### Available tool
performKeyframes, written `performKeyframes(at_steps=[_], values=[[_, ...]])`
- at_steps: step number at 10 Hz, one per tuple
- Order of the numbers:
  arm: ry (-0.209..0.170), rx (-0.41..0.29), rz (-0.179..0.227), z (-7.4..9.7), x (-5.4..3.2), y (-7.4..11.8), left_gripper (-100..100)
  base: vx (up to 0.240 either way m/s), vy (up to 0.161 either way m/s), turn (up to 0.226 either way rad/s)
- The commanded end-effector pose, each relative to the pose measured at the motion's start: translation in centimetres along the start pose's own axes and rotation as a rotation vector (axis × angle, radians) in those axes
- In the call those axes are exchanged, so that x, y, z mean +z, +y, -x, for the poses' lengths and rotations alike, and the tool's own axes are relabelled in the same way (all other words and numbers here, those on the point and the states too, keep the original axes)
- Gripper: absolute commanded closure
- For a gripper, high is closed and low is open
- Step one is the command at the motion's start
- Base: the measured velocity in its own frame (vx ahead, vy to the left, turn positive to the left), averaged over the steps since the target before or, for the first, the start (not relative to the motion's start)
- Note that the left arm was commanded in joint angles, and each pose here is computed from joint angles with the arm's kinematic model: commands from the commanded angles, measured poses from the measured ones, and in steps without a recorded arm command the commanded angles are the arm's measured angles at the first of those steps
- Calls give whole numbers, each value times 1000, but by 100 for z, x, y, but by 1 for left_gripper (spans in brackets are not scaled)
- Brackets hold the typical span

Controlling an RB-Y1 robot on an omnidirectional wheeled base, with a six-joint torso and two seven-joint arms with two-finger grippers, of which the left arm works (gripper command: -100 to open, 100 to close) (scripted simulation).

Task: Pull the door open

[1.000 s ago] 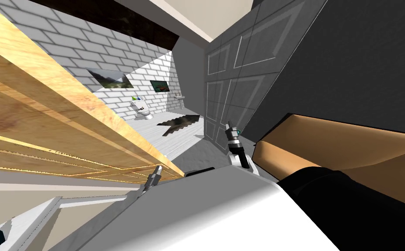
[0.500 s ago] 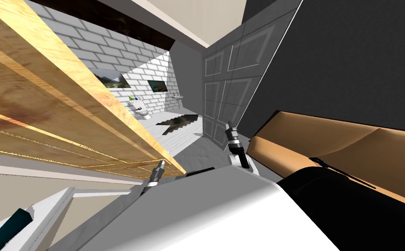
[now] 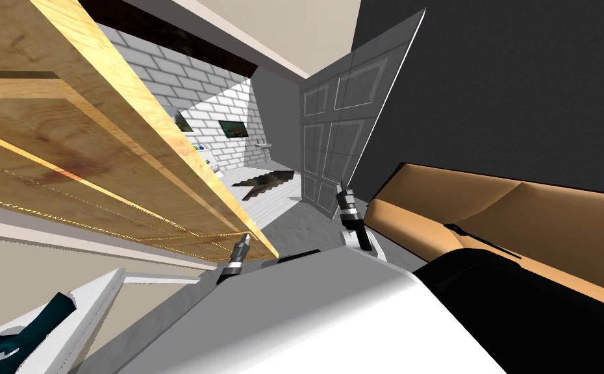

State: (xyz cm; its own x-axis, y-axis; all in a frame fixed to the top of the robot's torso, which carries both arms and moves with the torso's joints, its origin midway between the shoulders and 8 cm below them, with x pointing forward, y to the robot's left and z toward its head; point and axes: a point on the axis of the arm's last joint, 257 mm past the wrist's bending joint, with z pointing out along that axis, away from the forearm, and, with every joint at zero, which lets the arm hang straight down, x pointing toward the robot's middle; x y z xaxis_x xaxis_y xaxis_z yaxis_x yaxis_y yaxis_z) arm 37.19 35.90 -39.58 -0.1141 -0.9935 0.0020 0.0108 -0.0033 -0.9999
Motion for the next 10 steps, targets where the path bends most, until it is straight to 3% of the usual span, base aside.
performKeyframes(at_steps=[1, 7, 10], values=[[17, -8, 7, -138, 88, 35, 100, -159, 71, -84], [31, -4, 8, -355, 519, 4, 100, -158, 75, -71], [41, 0, 10, -471, 725, -23, 100, -151, 149, -75]])
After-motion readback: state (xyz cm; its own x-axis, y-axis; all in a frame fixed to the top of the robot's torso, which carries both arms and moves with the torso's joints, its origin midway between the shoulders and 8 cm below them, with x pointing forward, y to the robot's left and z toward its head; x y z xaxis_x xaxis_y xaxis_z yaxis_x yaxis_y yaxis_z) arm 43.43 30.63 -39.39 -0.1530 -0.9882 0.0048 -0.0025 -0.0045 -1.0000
